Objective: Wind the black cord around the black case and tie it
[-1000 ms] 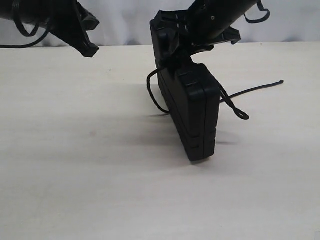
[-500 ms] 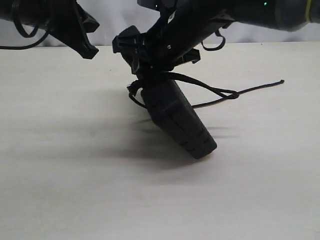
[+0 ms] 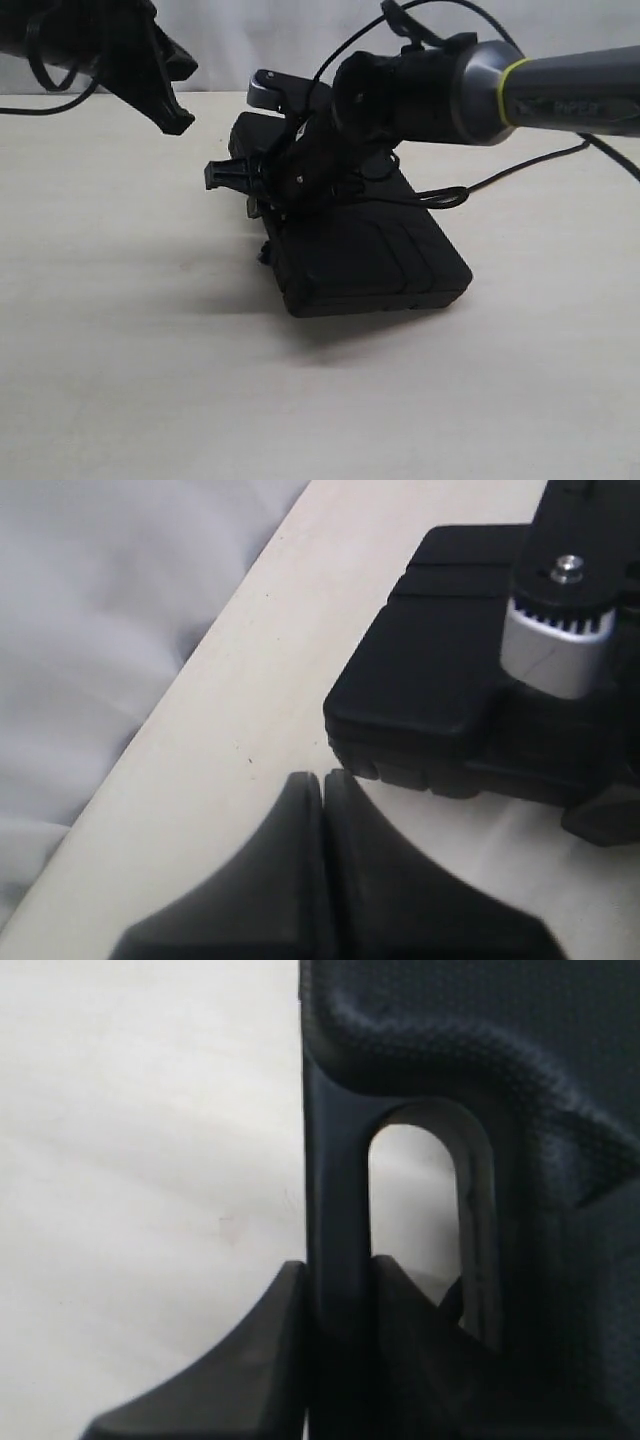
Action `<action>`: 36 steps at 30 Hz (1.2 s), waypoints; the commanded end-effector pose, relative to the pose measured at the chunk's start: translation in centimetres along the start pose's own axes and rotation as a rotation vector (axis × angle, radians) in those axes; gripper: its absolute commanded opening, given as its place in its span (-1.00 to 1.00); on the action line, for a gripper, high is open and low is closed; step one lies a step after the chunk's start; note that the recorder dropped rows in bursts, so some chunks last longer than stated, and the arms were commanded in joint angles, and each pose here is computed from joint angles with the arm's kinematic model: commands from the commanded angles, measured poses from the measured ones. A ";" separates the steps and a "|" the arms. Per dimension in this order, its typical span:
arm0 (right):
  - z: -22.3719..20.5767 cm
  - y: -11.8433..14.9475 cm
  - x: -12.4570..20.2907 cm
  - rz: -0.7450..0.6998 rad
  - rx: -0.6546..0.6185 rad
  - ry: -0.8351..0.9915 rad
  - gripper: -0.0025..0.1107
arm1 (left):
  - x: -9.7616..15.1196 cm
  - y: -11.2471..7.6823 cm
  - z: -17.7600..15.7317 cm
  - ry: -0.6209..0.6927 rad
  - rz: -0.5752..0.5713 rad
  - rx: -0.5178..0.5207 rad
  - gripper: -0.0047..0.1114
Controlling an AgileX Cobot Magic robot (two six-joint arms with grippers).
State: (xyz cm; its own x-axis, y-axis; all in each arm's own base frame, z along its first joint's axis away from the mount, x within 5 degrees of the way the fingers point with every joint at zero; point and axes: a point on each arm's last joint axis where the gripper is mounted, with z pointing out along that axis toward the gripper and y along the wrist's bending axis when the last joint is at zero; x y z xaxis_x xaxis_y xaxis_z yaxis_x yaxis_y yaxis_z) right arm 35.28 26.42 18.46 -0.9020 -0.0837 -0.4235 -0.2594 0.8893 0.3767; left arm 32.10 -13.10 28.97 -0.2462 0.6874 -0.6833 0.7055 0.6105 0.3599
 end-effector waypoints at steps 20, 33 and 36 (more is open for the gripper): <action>-0.7 0.2 -0.8 -0.164 -0.003 -0.067 -0.09 | 1.0 -0.1 0.5 -0.008 0.033 -0.044 -0.92; -9.2 -5.4 -3.4 -0.098 0.140 -0.054 -0.10 | 2.1 -1.1 2.6 0.059 0.070 0.047 -0.92; -10.8 -9.9 -3.6 -0.043 0.244 0.027 -0.10 | 2.4 -1.9 3.4 0.049 0.073 0.135 -0.92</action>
State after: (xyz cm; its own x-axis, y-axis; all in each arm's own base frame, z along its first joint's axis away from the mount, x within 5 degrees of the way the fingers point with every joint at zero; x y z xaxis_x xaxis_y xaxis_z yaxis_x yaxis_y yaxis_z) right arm 36.99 16.92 25.23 -0.8594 -0.1453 -0.4902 -0.2769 0.9383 0.2073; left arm 32.62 -13.46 25.33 -0.2213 0.7567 -0.6152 0.7663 0.5251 0.3702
